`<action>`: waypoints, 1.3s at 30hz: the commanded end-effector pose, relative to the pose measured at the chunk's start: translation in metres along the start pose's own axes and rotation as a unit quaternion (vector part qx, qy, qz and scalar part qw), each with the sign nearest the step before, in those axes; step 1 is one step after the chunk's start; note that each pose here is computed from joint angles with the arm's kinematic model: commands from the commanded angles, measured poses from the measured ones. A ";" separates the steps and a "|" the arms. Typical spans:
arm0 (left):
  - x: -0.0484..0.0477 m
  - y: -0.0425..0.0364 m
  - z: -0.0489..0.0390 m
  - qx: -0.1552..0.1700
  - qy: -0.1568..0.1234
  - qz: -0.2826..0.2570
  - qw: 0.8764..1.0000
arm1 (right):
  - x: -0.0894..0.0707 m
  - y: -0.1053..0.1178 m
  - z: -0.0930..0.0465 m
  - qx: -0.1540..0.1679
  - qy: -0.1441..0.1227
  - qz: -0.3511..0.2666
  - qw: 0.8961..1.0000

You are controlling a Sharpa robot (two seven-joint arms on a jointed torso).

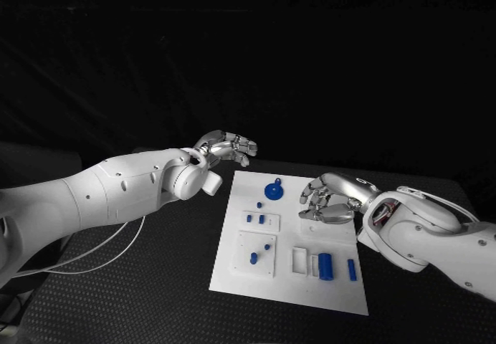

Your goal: Assemble the parts on the task board

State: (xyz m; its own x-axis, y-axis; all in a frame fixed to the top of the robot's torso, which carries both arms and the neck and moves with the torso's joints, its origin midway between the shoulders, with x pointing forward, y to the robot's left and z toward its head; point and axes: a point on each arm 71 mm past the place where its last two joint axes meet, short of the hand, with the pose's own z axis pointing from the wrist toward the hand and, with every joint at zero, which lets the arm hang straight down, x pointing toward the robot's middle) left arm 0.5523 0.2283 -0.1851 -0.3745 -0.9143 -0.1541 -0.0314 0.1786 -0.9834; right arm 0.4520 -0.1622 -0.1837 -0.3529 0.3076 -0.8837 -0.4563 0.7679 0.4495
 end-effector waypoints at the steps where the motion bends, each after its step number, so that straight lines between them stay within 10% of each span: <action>1: 0.0015 -0.0010 0.0009 0.004 0.006 -0.004 1.000 | 0.010 -0.018 -0.007 0.079 0.083 0.068 0.991; 9: 0.0032 0.0009 0.0024 0.001 0.007 -0.005 1.000 | 0.020 -0.056 -0.030 0.197 0.179 0.109 0.958; 19: 0.0071 0.0118 0.0013 -0.007 0.009 -0.011 1.000 | 0.046 -0.081 -0.054 0.270 0.257 0.101 0.922; 39: 0.0128 0.0238 -0.0002 -0.018 0.015 -0.020 1.000 | 0.095 -0.071 -0.037 0.272 0.250 0.065 0.927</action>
State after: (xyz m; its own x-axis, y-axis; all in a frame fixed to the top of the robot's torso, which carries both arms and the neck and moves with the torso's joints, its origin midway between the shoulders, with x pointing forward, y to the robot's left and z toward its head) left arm 0.5474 0.2233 -0.2110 -0.3836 -0.9147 -0.1271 -0.0820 0.1708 -0.9819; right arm 0.4198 -0.2086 -0.2947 -0.7917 0.2384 -0.5625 0.0608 0.9469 0.3158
